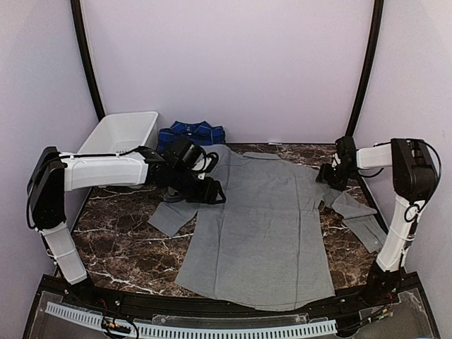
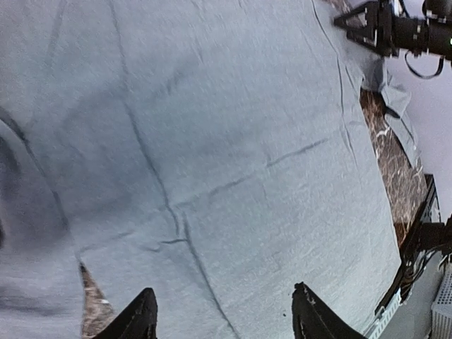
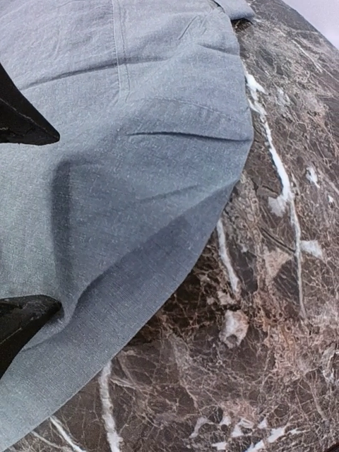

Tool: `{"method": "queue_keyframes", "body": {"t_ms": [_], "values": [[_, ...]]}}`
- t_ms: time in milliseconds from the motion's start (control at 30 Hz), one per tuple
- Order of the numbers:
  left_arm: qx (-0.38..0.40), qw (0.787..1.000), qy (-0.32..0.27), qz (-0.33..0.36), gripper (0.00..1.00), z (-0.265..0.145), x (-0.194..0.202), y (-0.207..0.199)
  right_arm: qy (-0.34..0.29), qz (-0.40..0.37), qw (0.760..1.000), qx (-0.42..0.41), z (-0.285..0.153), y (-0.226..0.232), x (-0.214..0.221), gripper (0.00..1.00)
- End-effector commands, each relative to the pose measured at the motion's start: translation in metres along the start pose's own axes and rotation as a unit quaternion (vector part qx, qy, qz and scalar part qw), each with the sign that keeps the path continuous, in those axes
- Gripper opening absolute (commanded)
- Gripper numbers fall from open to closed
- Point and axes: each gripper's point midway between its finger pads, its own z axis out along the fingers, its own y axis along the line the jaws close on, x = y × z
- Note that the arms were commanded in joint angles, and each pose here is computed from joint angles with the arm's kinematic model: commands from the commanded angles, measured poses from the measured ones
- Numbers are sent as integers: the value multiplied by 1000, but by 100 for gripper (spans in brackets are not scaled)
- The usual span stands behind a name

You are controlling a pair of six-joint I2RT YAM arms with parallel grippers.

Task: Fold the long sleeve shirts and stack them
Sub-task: Adjust the flattened shirt at the center of the board.

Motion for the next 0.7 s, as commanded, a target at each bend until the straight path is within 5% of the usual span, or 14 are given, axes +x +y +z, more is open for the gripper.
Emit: {"method": "queue_keyframes", "body": {"t_ms": [0,300,667], "values": [[17,998,62,1,63,35,48,-19,-4,-2,1000,16,2,-9,-9,70],[-15,991,135,10,62,56,118,-21,-3,3,1000,-7,-5,-5,-11,70],[-68,985,159,1,64,41,162,8,-9,-18,998,-58,-32,37,17,72]]}}
